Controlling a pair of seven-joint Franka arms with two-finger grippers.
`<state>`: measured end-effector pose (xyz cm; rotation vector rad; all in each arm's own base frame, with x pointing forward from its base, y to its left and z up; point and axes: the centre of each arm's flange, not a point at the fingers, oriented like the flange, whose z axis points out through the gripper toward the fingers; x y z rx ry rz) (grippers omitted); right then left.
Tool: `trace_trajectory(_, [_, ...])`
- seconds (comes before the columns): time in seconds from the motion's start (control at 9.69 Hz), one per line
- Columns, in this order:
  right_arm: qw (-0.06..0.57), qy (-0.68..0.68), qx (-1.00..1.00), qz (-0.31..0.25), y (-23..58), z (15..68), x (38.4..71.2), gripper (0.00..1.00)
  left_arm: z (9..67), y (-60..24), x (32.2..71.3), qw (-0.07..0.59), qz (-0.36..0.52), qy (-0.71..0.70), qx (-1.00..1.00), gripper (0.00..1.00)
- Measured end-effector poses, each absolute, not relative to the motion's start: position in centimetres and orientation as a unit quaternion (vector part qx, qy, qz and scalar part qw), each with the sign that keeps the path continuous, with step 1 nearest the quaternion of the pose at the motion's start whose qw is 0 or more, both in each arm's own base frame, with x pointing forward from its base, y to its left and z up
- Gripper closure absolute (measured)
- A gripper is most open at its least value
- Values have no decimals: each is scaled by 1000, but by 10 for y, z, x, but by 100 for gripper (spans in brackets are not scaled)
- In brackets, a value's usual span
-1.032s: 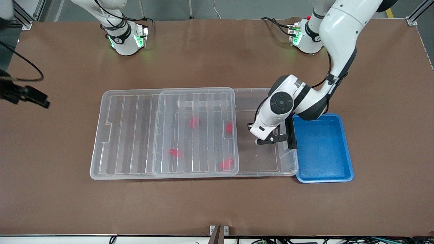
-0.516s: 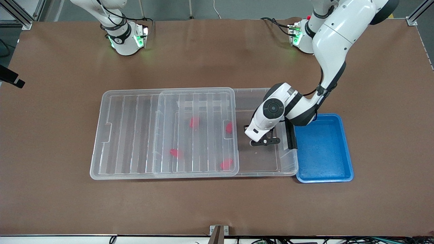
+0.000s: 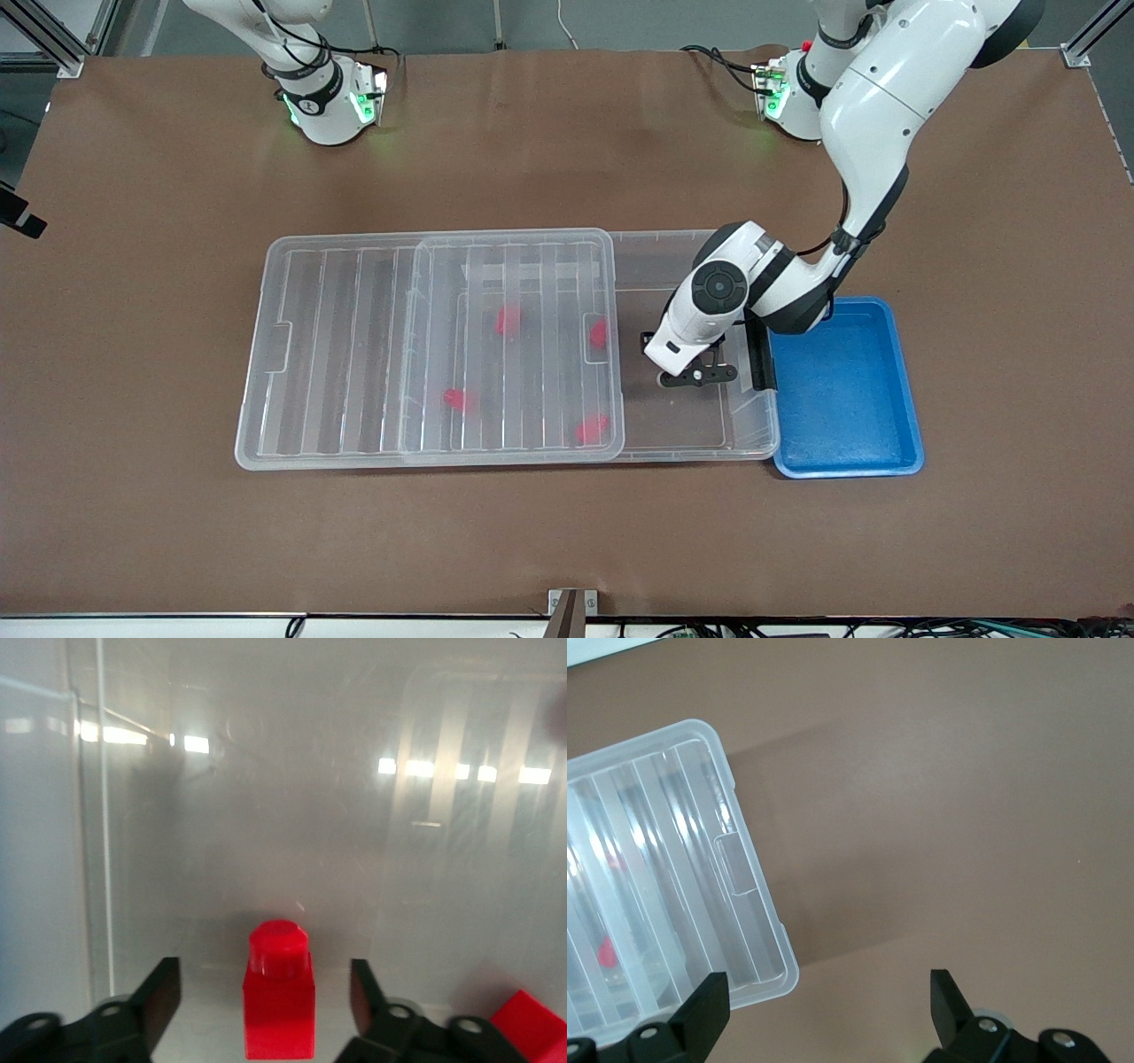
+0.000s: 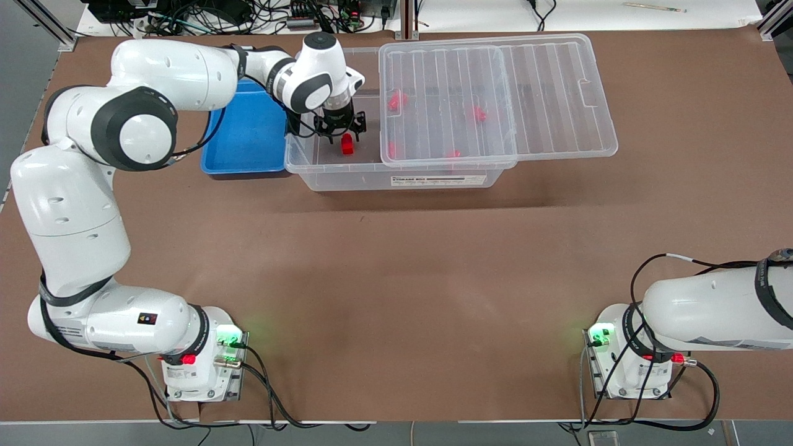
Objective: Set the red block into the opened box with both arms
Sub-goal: 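Carry the red block with the left gripper into the opened box, then open the left gripper to release the red block inside the box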
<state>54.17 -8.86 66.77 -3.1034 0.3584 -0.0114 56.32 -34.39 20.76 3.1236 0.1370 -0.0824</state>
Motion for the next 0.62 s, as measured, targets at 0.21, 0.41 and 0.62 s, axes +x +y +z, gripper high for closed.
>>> trace_trajectory(0.21, [9,93,-996,-3,-87,668,542,0,244,-340,571,-5,-12,47,999,0])
trace_trajectory(0.41, [9,88,-996,-2,-87,667,542,0,300,-339,572,-18,14,46,999,0])
trace_trajectory(0.62, [9,87,-996,-2,-87,667,542,0,350,-341,571,-26,34,47,998,0])
